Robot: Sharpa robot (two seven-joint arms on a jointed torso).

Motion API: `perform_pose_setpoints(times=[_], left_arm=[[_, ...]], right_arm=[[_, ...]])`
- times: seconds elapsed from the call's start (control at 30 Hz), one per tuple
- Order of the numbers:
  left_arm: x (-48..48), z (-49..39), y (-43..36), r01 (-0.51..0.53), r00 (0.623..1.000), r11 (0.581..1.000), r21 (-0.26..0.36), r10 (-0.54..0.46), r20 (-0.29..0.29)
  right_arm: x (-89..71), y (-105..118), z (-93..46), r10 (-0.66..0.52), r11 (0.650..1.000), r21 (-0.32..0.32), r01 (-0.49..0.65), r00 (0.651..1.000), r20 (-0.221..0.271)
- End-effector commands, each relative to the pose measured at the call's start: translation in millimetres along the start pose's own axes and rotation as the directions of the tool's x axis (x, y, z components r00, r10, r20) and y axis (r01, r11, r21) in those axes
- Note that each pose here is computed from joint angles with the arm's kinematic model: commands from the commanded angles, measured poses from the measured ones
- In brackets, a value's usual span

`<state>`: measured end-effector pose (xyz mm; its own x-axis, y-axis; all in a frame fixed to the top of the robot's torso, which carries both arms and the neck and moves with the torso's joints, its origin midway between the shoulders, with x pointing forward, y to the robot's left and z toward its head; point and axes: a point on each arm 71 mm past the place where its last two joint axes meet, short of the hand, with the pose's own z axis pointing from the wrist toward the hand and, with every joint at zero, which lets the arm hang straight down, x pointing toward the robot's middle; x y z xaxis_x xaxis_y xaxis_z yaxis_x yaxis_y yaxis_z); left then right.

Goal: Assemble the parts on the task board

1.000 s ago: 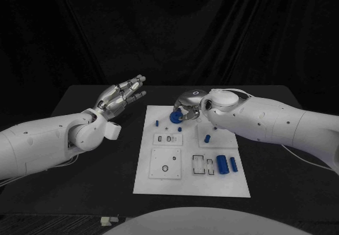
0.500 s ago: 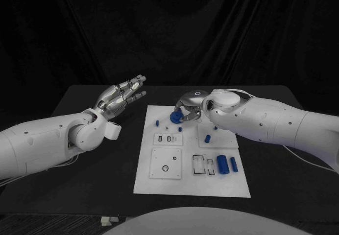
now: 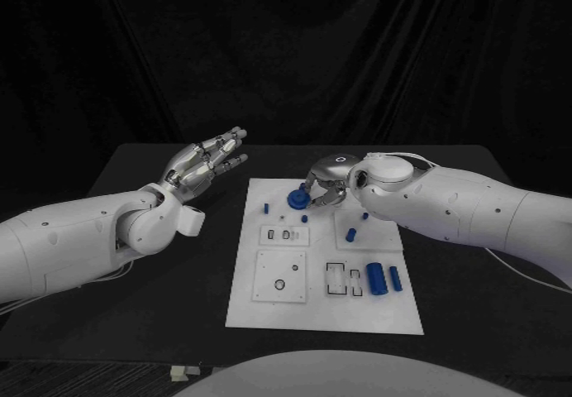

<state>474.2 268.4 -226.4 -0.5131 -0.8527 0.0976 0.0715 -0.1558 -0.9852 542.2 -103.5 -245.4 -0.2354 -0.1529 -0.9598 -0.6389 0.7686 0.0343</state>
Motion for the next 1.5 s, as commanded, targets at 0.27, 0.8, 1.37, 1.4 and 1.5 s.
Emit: perform_pose_setpoints(times=[0.27,0.8,1.37,1.4,1.5], left_arm=[[0.9,-0.1,-2.5,0.009,1.0,0.999,0.046,-0.009,-0.006],[-1.0,-2.0,-1.0,0.009,1.0,0.999,0.04,-0.009,-0.003],[0.8,-5.0,6.4,0.019,1.0,0.999,0.031,-0.019,-0.004],[0.9,-5.3,6.9,0.02,1.0,0.999,0.031,-0.02,-0.004],[0.9,-6.1,8.4,0.022,1.0,0.999,0.029,-0.022,-0.004]], right_arm=[[-0.4,-5,-5.8,-0.004,1.0,-0.003,0.004,0.999,0.048],[-36.6,-31,-41.1,-0.029,1.0,0.007,0.028,0.969,0.246],[-41.4,-94,-124.1,0.091,0.983,0.109,-0.145,0.914,0.395],[-38.6,-97,-127.6,0.098,0.981,0.115,-0.156,0.911,0.401],[-28.5,-105,-136.8,0.117,0.974,0.13,-0.185,0.903,0.414]])
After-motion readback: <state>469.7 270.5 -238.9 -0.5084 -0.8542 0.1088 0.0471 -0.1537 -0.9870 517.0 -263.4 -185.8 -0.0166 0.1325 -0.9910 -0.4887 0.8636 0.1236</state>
